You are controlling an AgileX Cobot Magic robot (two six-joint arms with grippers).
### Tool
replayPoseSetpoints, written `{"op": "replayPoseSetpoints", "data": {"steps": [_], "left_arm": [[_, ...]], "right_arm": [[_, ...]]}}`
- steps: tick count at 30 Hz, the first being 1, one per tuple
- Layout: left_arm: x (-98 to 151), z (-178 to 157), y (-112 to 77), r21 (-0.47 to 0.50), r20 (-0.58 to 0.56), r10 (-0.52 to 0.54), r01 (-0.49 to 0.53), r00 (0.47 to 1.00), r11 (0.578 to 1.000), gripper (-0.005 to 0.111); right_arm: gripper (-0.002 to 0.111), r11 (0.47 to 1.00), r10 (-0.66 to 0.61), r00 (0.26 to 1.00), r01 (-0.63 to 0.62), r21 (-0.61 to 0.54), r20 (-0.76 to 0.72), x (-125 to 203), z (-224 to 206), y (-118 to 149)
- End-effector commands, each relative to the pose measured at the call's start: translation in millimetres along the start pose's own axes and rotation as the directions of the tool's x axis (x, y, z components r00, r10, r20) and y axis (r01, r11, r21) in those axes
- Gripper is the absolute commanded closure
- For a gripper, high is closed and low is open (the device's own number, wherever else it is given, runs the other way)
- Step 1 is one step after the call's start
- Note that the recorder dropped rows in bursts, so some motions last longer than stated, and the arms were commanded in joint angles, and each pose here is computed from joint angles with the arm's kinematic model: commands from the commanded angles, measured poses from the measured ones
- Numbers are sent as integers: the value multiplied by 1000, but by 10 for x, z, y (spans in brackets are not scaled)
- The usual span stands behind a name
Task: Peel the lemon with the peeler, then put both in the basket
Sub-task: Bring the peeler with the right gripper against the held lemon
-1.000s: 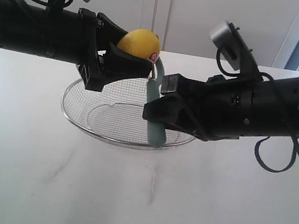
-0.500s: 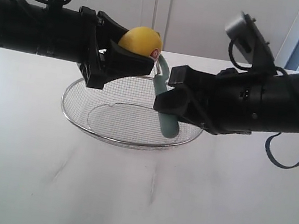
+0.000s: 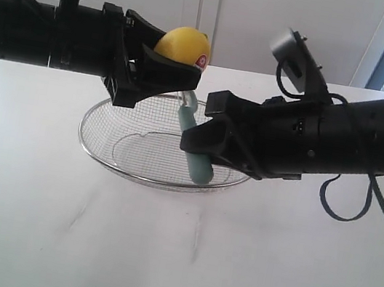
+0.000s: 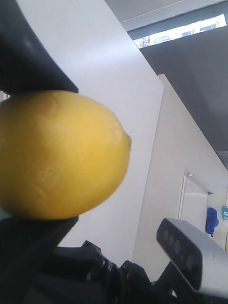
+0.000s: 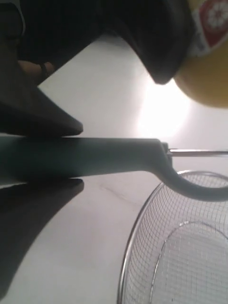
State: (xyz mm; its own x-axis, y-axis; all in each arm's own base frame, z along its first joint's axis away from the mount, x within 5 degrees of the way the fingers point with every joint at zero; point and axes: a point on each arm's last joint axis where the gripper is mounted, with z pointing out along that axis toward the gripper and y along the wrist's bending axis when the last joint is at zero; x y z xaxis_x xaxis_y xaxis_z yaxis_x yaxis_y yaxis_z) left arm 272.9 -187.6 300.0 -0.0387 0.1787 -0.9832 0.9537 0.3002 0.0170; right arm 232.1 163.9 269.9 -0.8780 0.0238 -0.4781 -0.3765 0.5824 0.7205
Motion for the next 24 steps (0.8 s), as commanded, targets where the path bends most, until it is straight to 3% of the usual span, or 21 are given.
{"op": "replayPoseSetpoints", "data": {"steps": [1, 24], "left_arm": [[-23, -8, -15, 12, 35, -19, 19, 999, 1000, 107], [-57, -37, -10, -22, 26, -6, 6, 1000, 1000, 107]], "right_arm": [[108, 999, 7, 1000, -6, -42, 12, -14, -11, 29], [108, 999, 14, 994, -17, 32, 112, -61, -300, 108]]}}
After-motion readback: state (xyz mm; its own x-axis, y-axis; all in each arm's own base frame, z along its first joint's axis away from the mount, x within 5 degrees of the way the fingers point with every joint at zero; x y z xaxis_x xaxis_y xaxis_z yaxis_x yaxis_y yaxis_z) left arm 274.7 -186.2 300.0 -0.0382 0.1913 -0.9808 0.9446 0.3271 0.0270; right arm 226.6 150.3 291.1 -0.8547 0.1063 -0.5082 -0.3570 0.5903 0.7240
